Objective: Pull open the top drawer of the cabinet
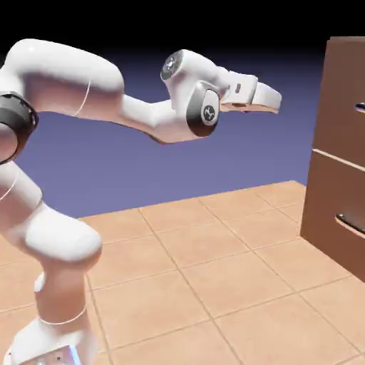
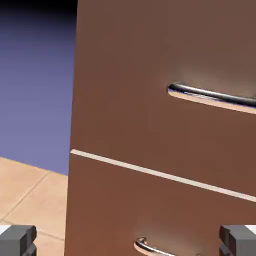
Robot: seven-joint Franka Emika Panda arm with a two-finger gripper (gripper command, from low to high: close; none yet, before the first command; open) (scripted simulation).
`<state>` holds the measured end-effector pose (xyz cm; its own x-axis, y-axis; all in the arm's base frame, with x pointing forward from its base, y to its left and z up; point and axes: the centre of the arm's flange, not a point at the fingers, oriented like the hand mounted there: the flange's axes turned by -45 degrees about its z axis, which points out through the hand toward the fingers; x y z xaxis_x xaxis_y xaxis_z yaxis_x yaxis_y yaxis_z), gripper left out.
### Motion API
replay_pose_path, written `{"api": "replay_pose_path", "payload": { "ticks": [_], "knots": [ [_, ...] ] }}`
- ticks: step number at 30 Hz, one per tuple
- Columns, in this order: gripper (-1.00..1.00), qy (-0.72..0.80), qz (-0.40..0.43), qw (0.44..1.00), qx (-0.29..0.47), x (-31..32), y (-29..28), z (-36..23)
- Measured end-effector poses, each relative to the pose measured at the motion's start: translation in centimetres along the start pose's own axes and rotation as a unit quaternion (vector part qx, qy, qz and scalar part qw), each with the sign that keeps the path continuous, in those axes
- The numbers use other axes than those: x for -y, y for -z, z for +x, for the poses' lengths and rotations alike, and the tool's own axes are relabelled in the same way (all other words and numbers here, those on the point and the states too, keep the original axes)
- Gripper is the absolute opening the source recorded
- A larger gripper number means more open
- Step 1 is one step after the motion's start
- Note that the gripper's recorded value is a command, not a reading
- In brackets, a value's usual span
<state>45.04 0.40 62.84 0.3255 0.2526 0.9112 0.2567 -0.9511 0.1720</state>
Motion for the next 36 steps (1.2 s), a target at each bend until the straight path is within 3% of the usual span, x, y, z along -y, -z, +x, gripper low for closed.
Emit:
{"api": "replay_pose_path", "payload": {
  "ticks": [15,36],
  "knots": [
    [0.00,0.096,-0.035,0.992,-0.070,-6.2,-5.0,3.4],
    [0.00,0.336,-0.125,0.932,-0.062,-9.8,-19.1,-0.3]
  ]
}}
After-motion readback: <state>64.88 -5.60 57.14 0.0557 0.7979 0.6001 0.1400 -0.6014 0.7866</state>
